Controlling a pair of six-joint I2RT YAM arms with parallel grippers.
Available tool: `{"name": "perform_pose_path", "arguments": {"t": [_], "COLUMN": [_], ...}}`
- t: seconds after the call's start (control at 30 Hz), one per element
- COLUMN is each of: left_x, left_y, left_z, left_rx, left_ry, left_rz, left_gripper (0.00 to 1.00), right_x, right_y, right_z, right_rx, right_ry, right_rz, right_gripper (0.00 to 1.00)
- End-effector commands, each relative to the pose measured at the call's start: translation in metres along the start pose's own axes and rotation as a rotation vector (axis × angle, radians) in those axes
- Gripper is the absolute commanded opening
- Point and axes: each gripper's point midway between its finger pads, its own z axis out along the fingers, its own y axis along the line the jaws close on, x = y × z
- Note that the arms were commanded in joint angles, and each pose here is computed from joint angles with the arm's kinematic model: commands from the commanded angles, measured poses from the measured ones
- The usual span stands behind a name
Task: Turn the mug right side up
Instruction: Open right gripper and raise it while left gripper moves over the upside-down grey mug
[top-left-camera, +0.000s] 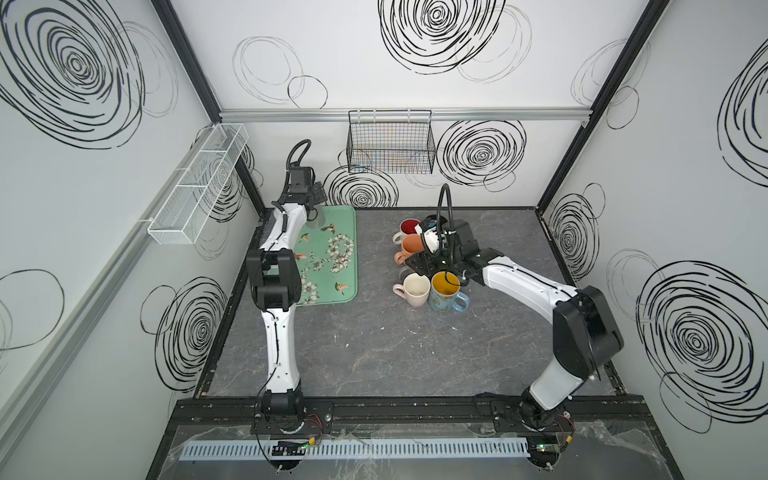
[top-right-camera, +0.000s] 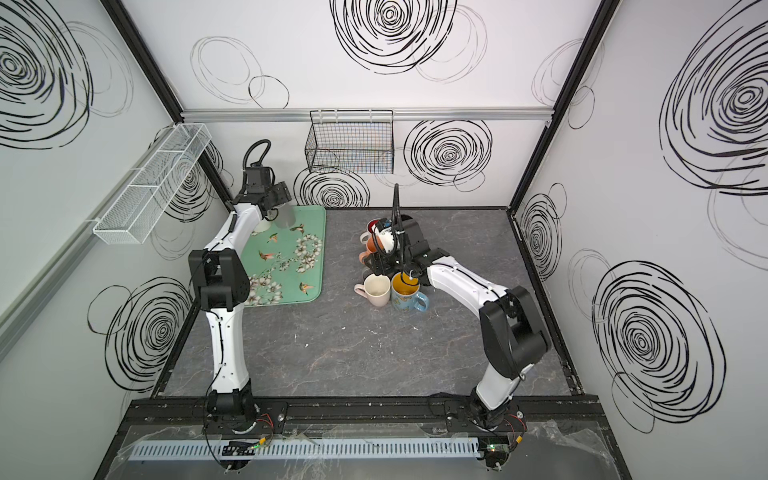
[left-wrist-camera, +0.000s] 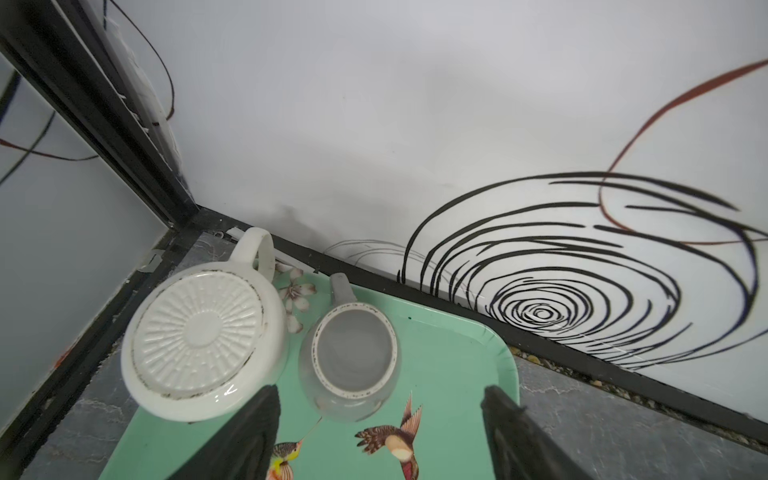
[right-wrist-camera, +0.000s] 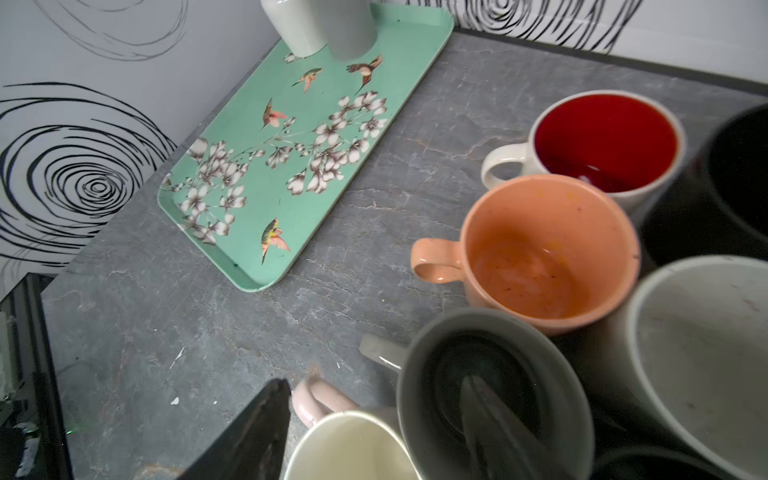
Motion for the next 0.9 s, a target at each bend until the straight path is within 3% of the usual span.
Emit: {"name": "perform_pose_path", "arguments": {"t": [0.0,0.5,0.67,0.87], "left_x": [-0.009,0.026,0.049,0.055], "left_y": [0.003,0.005,0.0,-0.012], "left_z": [0.02,0.073,0.074,0.051], "left_rx": [0.022,0.082,0.101,0.114], "left_ry": [-0.051,-0.003,0.081,0.116], "left_rz": [-0.03,-0.085,-0.06,-0.004], "left_gripper": [0.8,0.78,0.68,0.58], "right_x": [-0.019,-0.021,-0.022,-0.022], "right_y": [0.021,0.025,0.027,0.032], "right_z": [0.014,0.036,0.033,0.025], "right_rx": [-0.097,-0.143,-0.154,-0.167], "right_ry": [-0.006,0.024,0.023,0.012], "right_rz": [0.011,-0.012,-0.014,-0.012], "right_gripper": [0.67,0.64,0.61,0.59]}}
